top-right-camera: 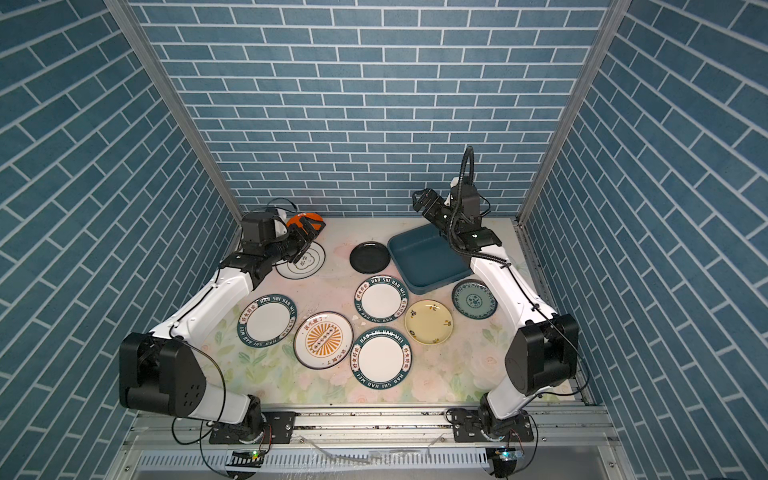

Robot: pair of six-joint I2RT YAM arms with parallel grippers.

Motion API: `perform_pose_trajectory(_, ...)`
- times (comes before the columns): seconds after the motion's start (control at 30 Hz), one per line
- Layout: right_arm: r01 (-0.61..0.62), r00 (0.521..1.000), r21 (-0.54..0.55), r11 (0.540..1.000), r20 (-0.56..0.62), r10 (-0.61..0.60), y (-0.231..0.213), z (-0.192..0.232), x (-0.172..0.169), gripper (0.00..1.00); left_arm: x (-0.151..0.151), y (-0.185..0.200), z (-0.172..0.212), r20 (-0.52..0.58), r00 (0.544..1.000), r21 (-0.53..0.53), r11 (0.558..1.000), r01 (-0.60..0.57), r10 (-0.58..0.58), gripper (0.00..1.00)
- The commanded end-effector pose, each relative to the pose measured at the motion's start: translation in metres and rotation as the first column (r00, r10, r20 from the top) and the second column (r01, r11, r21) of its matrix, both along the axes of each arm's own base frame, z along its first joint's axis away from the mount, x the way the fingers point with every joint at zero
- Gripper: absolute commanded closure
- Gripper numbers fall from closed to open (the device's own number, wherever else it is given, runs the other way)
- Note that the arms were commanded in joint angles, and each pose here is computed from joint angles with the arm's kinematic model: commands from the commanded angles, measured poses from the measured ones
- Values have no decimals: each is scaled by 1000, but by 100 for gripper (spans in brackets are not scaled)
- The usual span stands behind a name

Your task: Place the plates into the plastic bin on the countertop

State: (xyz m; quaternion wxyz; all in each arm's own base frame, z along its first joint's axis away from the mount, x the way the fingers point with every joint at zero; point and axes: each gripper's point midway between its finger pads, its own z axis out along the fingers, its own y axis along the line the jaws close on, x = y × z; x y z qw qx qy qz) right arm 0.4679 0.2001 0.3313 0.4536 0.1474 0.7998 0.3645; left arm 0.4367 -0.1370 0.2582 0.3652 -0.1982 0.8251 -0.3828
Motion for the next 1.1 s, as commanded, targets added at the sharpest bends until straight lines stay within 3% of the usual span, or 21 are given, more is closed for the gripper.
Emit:
perform_pose_trajectory(0.0,47,996,-112,993,-76,-55,-9,-33,-3,1,-20,0,-7,-32,994,132,985,112,-108,0)
perform_pose_trajectory(0.2,-29,987,-192,981,-163,-3,6,-60,-8,1,-48,-1,-32,-124,982,119,981,155,-140,0)
perform_pose_trajectory(0.4,-184,974,-282,941,-180,137,30,-69,-28,1,-86,15,-57,-207,978,100,993,62,-40,0)
perform_pose_trajectory(0.53,-310,943,-275,910,-208,259,42,-69,-58,1,-118,28,-63,-232,972,108,994,5,20,0)
perform_pose_trajectory(0.83,-439,896,-260,860,-205,395,41,-68,-111,1,-184,58,-90,-355,925,196,978,-67,135,0)
perform_pose_trajectory(1.07,-495,866,-232,837,-211,454,40,-62,-137,1,-210,81,-112,-374,876,171,951,-256,304,3)
